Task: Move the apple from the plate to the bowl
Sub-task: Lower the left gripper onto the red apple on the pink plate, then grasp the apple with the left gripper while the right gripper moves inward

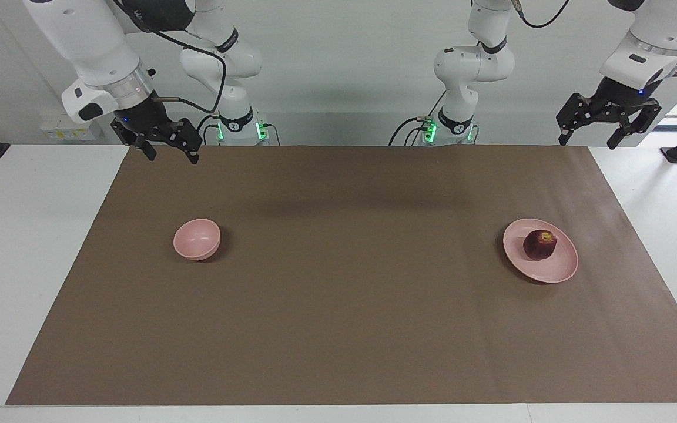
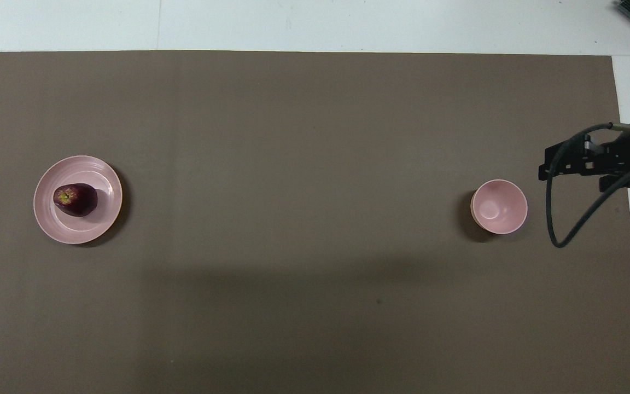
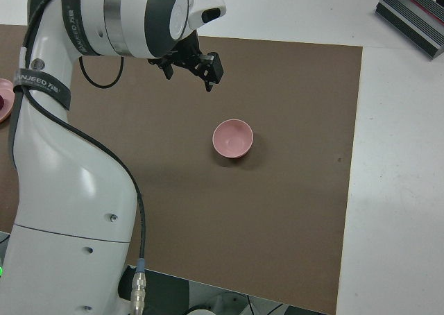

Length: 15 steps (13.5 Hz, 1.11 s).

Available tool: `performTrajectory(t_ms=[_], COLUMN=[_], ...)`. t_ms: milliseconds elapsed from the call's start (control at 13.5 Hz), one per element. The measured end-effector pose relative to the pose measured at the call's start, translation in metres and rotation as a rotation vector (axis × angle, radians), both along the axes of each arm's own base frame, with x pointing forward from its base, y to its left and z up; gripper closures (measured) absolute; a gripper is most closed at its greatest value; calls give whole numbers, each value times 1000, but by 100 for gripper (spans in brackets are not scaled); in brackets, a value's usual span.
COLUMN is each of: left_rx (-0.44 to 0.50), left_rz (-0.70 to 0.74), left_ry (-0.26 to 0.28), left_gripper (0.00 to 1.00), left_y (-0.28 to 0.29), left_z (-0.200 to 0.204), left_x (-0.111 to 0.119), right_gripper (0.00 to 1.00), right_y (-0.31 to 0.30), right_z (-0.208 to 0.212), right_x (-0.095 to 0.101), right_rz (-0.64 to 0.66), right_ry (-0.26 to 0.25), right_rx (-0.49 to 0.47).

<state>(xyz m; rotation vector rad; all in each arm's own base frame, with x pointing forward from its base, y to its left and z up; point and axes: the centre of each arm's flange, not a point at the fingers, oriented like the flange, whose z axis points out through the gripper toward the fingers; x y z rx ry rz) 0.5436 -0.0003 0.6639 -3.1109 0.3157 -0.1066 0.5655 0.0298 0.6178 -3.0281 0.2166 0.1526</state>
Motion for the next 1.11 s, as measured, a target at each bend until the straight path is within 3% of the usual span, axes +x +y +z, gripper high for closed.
performTrajectory(t_ms=[296,667,963,1111], left_rx=[1,6,15,19], left_rz=[-19,-35,-13,-13], left_ry=[1,-30,-76,-124], left_gripper=[0,0,0,0], left_y=[1,19,42,42], left_z=[-64,-162,-235,-274], left_x=[14,21,29,27], right_gripper=[0,0,0,0], right_y=[26,35,43,49], right_z=[-30,-58,-101,-128], right_x=[5,5,6,3], right_rz=[86,70,28,88], right_ry=[-22,6,18,27], right_rx=[24,150,270,346])
